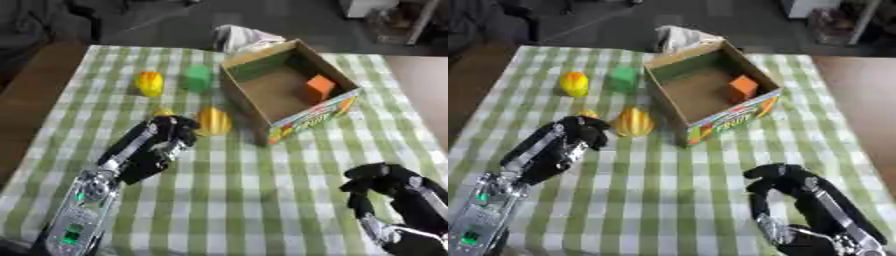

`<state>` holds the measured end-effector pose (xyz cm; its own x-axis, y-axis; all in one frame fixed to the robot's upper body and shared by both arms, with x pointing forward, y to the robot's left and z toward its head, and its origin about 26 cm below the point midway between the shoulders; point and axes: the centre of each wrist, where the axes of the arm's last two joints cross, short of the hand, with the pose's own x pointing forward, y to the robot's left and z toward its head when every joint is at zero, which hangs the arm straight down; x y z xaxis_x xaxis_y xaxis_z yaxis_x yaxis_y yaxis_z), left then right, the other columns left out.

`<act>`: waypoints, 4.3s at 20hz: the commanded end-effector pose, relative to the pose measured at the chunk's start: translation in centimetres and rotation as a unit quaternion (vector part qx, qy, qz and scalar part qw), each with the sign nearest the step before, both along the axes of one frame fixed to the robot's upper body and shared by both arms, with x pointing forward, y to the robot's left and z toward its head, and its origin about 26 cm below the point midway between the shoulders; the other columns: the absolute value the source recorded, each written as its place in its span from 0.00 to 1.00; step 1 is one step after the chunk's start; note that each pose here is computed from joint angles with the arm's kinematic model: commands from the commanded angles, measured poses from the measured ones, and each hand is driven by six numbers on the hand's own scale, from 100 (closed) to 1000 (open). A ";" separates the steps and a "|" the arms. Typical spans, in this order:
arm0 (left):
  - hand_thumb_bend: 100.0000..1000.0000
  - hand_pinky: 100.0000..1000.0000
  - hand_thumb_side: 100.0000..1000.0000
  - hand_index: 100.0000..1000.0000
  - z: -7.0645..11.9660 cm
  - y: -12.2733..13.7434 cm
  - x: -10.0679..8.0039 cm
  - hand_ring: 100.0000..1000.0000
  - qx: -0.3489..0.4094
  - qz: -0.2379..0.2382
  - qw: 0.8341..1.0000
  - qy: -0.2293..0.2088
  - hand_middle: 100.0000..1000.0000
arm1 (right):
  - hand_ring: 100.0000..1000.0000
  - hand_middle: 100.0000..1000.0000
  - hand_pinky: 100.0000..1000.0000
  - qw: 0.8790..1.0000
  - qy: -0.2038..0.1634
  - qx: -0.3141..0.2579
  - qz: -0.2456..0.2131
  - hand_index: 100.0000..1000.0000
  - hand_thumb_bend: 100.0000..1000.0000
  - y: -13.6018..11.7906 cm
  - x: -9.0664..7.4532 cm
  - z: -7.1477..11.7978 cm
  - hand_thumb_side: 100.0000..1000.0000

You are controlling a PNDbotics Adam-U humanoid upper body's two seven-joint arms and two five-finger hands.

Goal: Pick up objects on the table and place them in the box.

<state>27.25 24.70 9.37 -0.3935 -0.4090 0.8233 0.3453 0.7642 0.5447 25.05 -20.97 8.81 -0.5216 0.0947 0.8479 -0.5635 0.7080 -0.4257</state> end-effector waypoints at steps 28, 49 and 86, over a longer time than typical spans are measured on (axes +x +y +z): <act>0.56 0.81 0.37 0.95 5.5 10.4 2.9 0.75 0.603 0.014 0.796 -0.049 0.81 | 0.43 0.36 0.64 1.000 -0.009 -0.010 -0.002 0.71 0.00 -0.3 -0.1 0.2 0.02; 0.22 0.68 0.19 0.72 1.1 11.6 4.5 0.56 0.539 0.037 0.841 -0.018 0.53 | 0.43 0.36 0.64 1.000 -0.008 -0.010 0.000 0.71 0.00 -0.3 -0.1 0.2 0.02; 0.33 0.69 0.19 0.80 8.7 -5.6 18.2 0.62 0.465 -0.107 0.815 -0.330 0.63 | 0.43 0.36 0.64 0.999 -0.004 -0.002 0.037 0.71 0.00 0.8 -0.2 0.5 0.03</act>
<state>45.30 19.51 16.95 -0.7656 -0.6168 -0.1830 -0.1502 -0.1054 0.9830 24.86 -20.27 8.63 -0.5135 0.0681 0.8554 -0.6145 0.6666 -0.4220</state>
